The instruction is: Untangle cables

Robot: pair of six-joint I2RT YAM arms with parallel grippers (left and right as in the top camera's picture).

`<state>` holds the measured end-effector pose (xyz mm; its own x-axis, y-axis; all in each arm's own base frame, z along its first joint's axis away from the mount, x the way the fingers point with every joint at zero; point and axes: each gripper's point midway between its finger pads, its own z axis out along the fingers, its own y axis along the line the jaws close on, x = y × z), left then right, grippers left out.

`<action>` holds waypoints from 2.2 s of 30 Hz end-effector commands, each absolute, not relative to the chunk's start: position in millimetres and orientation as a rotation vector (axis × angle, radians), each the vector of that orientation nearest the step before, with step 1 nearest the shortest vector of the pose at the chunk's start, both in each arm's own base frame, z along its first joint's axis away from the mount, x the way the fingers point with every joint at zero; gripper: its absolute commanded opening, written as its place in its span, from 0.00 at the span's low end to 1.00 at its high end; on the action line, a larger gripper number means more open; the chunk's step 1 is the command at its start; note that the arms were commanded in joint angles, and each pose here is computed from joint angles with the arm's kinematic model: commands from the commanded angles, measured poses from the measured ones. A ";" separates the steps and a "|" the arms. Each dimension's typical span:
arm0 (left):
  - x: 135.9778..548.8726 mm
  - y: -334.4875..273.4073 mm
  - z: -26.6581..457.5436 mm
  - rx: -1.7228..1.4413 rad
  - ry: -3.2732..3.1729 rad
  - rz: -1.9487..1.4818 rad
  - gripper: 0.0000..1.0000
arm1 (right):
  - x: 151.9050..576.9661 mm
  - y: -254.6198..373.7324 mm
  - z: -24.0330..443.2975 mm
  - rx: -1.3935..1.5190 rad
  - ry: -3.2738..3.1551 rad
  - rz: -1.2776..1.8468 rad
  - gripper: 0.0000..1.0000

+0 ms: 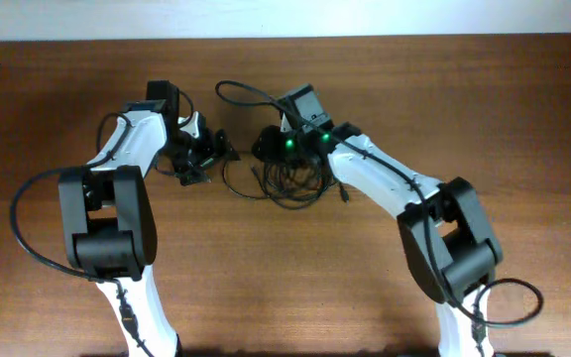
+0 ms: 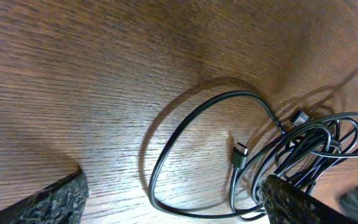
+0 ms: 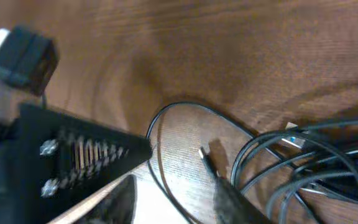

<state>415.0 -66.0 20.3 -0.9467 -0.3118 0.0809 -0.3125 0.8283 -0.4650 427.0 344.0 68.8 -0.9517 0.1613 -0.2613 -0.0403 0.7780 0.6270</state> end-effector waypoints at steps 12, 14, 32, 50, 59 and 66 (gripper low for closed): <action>415.0 -69.2 26.4 0.514 -2.998 0.801 0.90 | 432.9 331.0 -7.6 0.471 2.754 0.788 0.31; 415.0 -69.1 26.4 0.514 -2.998 0.801 0.89 | 431.9 328.4 -17.2 0.480 2.767 0.762 0.31; 416.7 -75.3 30.2 0.498 -2.986 0.866 0.97 | 412.1 333.8 170.4 -0.259 2.489 1.269 0.04; 416.8 -75.8 30.4 0.497 -2.984 0.871 0.98 | 351.3 302.5 88.1 -0.509 2.837 0.963 0.30; 417.3 -76.4 30.4 0.494 -2.987 0.871 0.98 | 362.5 327.2 46.9 -0.580 2.799 0.876 0.35; 417.3 -76.5 30.5 0.494 -2.987 0.871 0.98 | 368.7 322.0 7.2 -0.586 2.839 0.782 0.36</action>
